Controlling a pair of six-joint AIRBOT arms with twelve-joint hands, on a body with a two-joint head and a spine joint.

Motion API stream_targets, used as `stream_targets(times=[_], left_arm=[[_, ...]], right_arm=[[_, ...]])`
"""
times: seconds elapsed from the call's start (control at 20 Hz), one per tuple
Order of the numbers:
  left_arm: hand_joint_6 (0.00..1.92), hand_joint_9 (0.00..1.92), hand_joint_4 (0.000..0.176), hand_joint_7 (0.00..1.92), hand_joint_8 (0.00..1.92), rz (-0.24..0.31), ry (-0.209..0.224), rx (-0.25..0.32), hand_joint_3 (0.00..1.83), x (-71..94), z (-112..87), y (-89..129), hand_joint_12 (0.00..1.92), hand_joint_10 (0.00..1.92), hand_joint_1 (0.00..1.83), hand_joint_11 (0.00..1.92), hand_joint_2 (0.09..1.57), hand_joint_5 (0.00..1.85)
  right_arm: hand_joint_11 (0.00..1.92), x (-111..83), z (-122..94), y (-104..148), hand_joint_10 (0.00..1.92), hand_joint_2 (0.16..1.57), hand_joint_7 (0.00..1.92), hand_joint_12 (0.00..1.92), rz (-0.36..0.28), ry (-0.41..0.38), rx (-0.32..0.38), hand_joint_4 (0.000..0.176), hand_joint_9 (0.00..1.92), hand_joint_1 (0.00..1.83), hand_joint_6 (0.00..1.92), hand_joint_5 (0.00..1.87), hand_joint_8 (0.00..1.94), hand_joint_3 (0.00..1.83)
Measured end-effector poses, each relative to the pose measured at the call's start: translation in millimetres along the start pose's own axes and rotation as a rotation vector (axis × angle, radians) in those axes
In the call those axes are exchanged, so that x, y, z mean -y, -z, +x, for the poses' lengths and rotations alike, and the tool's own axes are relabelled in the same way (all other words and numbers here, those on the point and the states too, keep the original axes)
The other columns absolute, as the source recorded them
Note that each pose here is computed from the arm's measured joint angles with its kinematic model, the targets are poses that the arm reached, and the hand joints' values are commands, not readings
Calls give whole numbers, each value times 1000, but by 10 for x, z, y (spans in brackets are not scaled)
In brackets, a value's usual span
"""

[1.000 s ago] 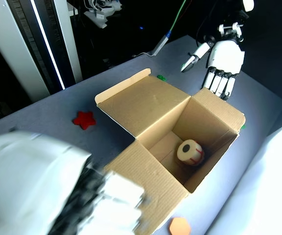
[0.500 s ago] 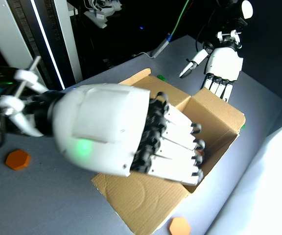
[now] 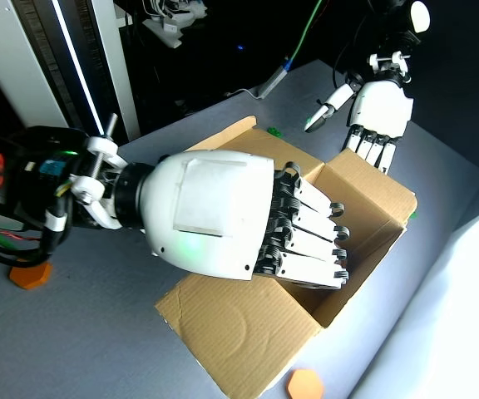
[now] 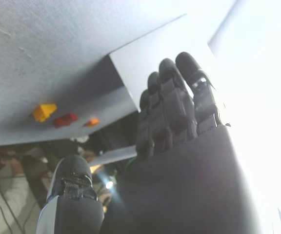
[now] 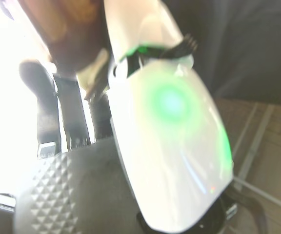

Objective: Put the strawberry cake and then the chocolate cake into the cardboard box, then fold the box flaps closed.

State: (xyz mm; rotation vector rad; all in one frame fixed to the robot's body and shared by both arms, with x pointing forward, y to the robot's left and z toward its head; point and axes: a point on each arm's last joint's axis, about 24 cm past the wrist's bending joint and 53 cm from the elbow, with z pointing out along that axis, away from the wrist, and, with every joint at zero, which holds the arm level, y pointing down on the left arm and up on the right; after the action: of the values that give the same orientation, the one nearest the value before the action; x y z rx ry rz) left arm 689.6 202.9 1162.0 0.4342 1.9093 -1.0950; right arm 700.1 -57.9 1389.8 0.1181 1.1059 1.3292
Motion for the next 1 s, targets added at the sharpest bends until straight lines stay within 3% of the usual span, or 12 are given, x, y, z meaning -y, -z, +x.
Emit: stream_targets(times=[0.05,0.1,0.15,0.25,0.3,0.35,0.4,0.45,0.6,0.75,0.9,1.0], left_arm=[[0,349,0,328,1,0,0,0,0,-2,1,1,980,5,0,0,1160,212],[0,348,0,323,0,0,0,-1,0,0,2,1,966,4,0,0,1162,206],[0,339,0,315,0,0,-1,-1,0,0,2,1,963,0,0,0,1159,202],[8,358,0,334,6,0,-1,-1,0,-1,1,1,995,7,0,0,1158,226],[4,353,0,326,2,0,0,-1,0,-1,1,1,987,3,0,0,1159,220],[4,353,0,326,2,1,-6,1,0,8,-14,-3,987,3,0,0,1159,220],[4,354,0,329,2,4,-5,8,1,18,-38,-5,989,3,0,0,1161,222],[4,354,0,331,3,5,-2,13,2,17,-54,1,989,3,0,0,1164,223],[0,361,0,336,2,-9,-14,18,0,-20,-90,9,993,4,0,0,1159,219],[1,352,0,332,0,-7,-12,59,0,-15,-252,38,977,1,0,0,1159,221],[2,355,0,332,3,-1,-6,108,0,3,-480,95,978,3,0,0,1160,218],[1,353,0,327,1,7,-31,148,1,51,-692,138,981,3,0,0,1162,214]], right_arm=[[365,-21,8,-10,1273,1182,907,1861,-7,-3,4,0,671,1203,1131,801,1248,7],[266,-48,17,-21,1143,1162,723,1802,-17,-7,9,0,578,1092,747,589,784,0],[216,-58,19,-22,943,1118,673,1679,-21,-8,12,0,555,1013,440,516,395,0],[143,-47,53,-11,643,1075,625,1540,-21,-10,10,0,534,964,123,451,61,0],[90,-38,65,-11,463,1070,581,1474,-18,-13,8,0,525,945,50,416,15,0],[90,-36,76,-12,463,1070,581,1474,-16,-14,6,0,525,945,50,416,15,0],[21,-40,78,-16,208,1068,490,1400,-17,-19,8,0,507,917,2,336,0,0],[3,-47,77,-18,149,1057,446,1322,-19,-20,10,0,461,900,1,284,0,0],[0,-32,77,-17,53,1050,330,1079,-13,-23,9,0,367,810,0,166,0,0],[0,37,24,1,27,1031,312,1044,19,-18,2,0,349,746,4,177,1,0],[0,68,-193,121,15,1020,311,1067,48,12,33,0,341,716,5,189,0,0],[0,27,-277,209,6,1023,303,1035,48,35,41,0,325,582,0,178,0,0]])
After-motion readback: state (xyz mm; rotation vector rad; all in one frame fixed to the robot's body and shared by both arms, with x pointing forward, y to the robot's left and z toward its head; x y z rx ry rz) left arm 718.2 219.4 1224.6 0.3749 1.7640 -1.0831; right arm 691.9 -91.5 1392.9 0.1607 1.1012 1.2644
